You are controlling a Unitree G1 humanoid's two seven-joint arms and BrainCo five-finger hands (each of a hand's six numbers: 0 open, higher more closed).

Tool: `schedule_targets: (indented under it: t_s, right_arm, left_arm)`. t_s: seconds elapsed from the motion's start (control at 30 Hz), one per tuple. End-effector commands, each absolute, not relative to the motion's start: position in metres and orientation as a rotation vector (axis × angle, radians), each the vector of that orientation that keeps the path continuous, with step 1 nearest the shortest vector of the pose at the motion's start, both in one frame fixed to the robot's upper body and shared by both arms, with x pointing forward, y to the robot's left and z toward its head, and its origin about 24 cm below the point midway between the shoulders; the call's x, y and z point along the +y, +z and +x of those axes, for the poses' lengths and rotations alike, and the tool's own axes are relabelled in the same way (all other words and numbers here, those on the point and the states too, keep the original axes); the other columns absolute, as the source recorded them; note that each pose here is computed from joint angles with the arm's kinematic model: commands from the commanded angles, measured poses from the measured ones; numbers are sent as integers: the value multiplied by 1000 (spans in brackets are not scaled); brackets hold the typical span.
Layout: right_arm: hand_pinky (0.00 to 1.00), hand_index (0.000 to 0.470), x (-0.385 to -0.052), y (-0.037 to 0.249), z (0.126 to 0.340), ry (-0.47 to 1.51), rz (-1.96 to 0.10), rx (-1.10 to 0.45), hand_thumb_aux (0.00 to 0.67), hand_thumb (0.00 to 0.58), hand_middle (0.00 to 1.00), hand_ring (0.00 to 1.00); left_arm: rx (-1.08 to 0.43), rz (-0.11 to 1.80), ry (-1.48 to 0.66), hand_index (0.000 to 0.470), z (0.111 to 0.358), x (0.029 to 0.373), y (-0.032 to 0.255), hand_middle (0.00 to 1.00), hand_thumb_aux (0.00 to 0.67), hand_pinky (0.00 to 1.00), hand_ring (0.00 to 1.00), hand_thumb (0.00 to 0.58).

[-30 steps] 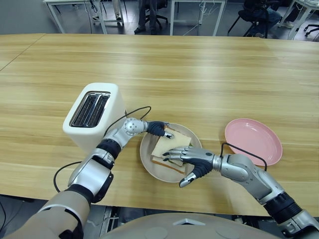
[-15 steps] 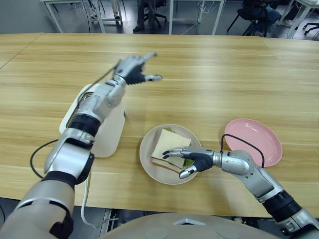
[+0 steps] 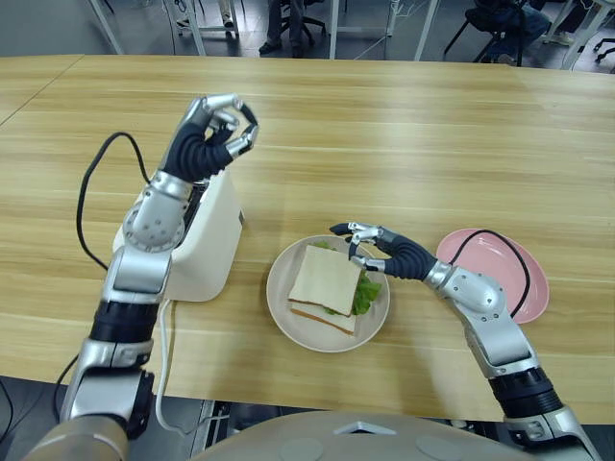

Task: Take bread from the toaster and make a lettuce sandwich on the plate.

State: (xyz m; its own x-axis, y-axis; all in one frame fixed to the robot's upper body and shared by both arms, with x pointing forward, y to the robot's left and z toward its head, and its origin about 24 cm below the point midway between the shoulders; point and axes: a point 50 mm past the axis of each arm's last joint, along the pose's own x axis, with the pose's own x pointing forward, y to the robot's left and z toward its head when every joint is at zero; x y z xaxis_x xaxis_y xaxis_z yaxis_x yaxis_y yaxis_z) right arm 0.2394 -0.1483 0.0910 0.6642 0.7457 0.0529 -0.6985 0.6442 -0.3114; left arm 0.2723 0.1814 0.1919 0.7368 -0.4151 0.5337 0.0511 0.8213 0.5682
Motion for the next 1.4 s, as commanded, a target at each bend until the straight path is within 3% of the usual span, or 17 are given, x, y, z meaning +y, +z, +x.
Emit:
schedule_targets:
  t_s: [0.03, 0.2, 0.3, 0.4, 0.5, 0.63, 0.97, 1.17, 1.4]
  right_arm:
    - [1000, 460, -155, 97, 229, 883, -180, -158, 670, 580, 1000, 1000]
    - [1000, 460, -161, 95, 192, 1131, -189, -88, 670, 580, 1000, 1000]
    - [1000, 460, -164, 81, 164, 1309, -257, 24, 670, 580, 1000, 1000]
    - [1000, 460, -168, 73, 144, 1424, -301, 104, 670, 580, 1000, 1000]
    - [1000, 460, -170, 59, 135, 1472, -409, 169, 670, 580, 1000, 1000]
    - [1000, 460, -167, 43, 134, 1466, -517, 197, 670, 580, 1000, 1000]
    - [1000, 460, -154, -2, 143, 1401, -930, 199, 670, 580, 1000, 1000]
    - [1000, 460, -142, -14, 164, 1308, -1120, 91, 670, 580, 1000, 1000]
    - [1000, 460, -124, -10, 213, 1043, -1313, -107, 670, 580, 1000, 1000]
  left_arm:
    - [-684, 494, -439, 460, 246, 176, 186, 1000, 670, 1000, 1000, 580]
    - [-497, 582, -798, 460, 207, 172, 143, 1000, 670, 1000, 1000, 580]
    - [-267, 641, -1039, 460, 176, 169, 103, 1000, 670, 1000, 1000, 580]
    - [-125, 699, -1173, 460, 156, 165, 82, 1000, 670, 1000, 1000, 580]
    - [65, 890, -1283, 460, 139, 159, 51, 1000, 670, 1000, 1000, 580]
    - [129, 1009, -1364, 460, 130, 146, 33, 1000, 670, 1000, 1000, 580]
    - [178, 1176, -1356, 460, 138, 133, 2, 1000, 670, 1000, 1000, 580]
    - [87, 1255, -1224, 460, 169, 127, -4, 1000, 670, 1000, 1000, 580]
    - [-72, 1385, -947, 460, 231, 116, -6, 1000, 670, 1000, 1000, 580]
